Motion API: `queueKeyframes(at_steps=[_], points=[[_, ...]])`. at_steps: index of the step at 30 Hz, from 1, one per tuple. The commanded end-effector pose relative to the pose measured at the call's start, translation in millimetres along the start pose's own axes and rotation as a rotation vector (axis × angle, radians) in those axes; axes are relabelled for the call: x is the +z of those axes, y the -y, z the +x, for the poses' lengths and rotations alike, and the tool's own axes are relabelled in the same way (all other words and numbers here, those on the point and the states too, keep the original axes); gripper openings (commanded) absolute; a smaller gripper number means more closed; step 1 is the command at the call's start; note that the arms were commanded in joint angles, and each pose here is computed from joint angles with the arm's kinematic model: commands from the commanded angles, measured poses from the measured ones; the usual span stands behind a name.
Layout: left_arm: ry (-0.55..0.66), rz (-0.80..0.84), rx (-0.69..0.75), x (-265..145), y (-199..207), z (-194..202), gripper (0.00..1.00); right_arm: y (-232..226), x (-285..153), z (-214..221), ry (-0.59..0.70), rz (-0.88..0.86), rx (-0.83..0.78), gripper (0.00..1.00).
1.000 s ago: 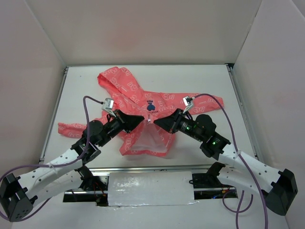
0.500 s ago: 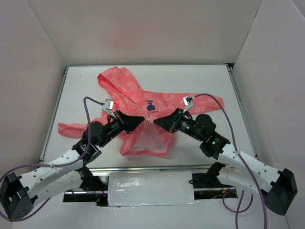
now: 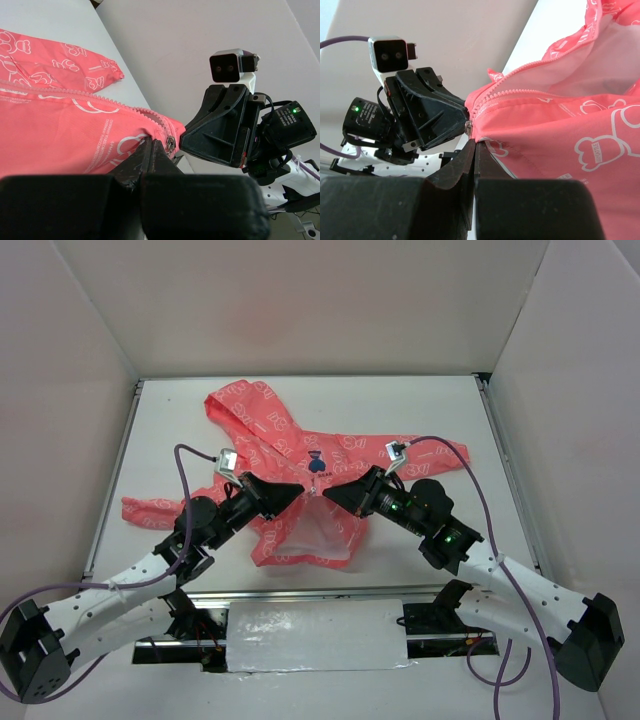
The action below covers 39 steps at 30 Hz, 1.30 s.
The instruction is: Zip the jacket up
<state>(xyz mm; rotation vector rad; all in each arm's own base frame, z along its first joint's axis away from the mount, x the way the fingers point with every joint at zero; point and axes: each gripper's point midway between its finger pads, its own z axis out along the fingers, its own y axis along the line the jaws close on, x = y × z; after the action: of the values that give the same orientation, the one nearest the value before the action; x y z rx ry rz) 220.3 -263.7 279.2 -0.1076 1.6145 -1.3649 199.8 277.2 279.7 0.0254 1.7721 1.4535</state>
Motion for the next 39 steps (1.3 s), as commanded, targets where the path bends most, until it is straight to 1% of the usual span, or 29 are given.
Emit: queueKeyframes(at_steps=[1,15,27,34,36,39], points=[[0.029,0.105,-0.016,-1,25,-9,0.0,-17,1,-23,0.093,-0.05,-0.002,0.0],[0.01,0.121,-0.034,-2,27,-2,0.0,-7,4,-29,0.134,-0.01,0.045,0.0],[-0.033,0.104,-0.027,0,25,10,0.0,-15,10,-42,0.163,0.003,0.057,0.0],[-0.075,0.033,0.036,3,15,18,0.0,-32,6,-54,0.177,-0.014,0.038,0.0],[-0.118,-0.002,0.052,5,8,28,0.0,-35,9,-56,0.159,0.006,0.026,0.0],[-0.137,-0.038,0.093,5,4,30,0.0,-36,13,-55,0.122,0.035,0.021,0.0]])
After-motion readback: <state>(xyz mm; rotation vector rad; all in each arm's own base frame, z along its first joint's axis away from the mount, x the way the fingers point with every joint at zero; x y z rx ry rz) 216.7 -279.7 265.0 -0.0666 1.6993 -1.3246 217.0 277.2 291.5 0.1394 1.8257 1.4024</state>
